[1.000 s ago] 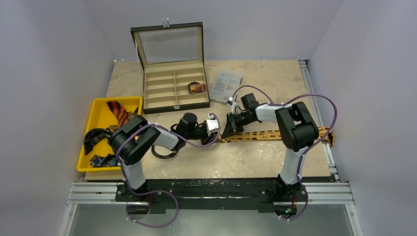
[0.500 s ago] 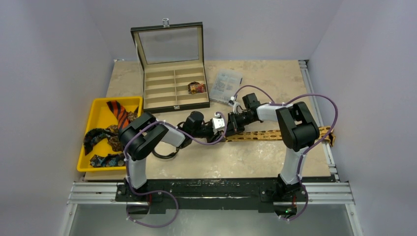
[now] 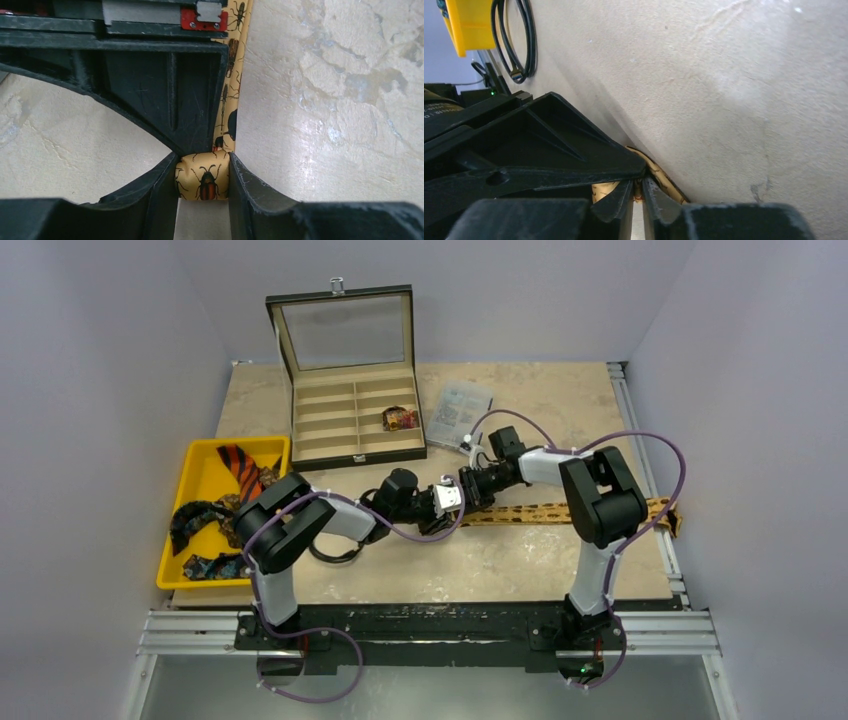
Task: Roll the ties
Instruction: Roll the tie at the center of the board.
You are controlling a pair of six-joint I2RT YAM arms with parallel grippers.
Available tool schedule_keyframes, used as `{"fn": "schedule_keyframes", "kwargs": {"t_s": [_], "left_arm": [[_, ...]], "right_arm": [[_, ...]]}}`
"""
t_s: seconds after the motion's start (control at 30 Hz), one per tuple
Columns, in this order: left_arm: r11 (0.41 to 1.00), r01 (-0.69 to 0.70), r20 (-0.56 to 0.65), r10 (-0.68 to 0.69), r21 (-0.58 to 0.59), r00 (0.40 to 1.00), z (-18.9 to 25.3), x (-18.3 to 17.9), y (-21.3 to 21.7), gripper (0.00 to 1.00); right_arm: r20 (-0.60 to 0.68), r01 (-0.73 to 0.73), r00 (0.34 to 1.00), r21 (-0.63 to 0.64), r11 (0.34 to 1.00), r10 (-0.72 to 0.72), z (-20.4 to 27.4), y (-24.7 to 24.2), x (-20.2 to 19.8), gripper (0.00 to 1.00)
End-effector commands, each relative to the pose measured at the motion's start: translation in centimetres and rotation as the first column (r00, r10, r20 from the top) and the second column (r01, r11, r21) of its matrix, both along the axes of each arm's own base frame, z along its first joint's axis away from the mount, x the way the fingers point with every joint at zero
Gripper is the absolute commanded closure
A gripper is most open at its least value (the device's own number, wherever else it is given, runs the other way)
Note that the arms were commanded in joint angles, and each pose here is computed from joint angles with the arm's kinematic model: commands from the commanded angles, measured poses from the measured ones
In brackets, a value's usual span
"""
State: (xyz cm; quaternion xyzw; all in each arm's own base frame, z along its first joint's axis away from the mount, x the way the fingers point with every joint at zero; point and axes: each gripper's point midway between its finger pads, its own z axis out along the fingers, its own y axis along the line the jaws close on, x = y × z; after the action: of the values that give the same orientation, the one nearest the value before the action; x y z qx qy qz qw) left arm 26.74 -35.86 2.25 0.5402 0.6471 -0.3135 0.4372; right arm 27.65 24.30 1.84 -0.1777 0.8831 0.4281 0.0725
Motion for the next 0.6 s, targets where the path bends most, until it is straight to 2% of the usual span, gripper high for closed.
{"fn": "schedule_keyframes", "kwargs": {"t_s": [0.0, 0.23, 0.37, 0.57], "left_arm": [[0.964, 0.017, -0.113, 0.014, 0.265, 0.993, -5.7, -2.9, 4.6, 0.71], [0.948, 0.025, -0.145, 0.023, 0.316, 0.989, -6.6, -2.9, 4.8, 0.72], [0.941, 0.024, -0.151, 0.029, 0.337, 0.988, -6.9, -2.8, 5.0, 0.72], [0.94, 0.021, -0.153, 0.033, 0.341, 0.988, -6.7, -2.8, 4.9, 0.72]], "right_arm": [[0.124, -0.028, 0.992, -0.01, 1.0, 0.029, 2.3, -0.5, 2.3, 0.81], [0.074, -0.005, 0.997, 0.018, 1.0, 0.003, 4.1, -1.8, 0.8, 0.62], [0.01, 0.045, 0.999, 0.108, 0.993, -0.046, 5.1, -0.5, 0.1, 0.53], [-0.054, 0.068, 0.997, 0.101, 0.993, -0.063, 3.7, 0.7, -0.7, 0.53]]}}
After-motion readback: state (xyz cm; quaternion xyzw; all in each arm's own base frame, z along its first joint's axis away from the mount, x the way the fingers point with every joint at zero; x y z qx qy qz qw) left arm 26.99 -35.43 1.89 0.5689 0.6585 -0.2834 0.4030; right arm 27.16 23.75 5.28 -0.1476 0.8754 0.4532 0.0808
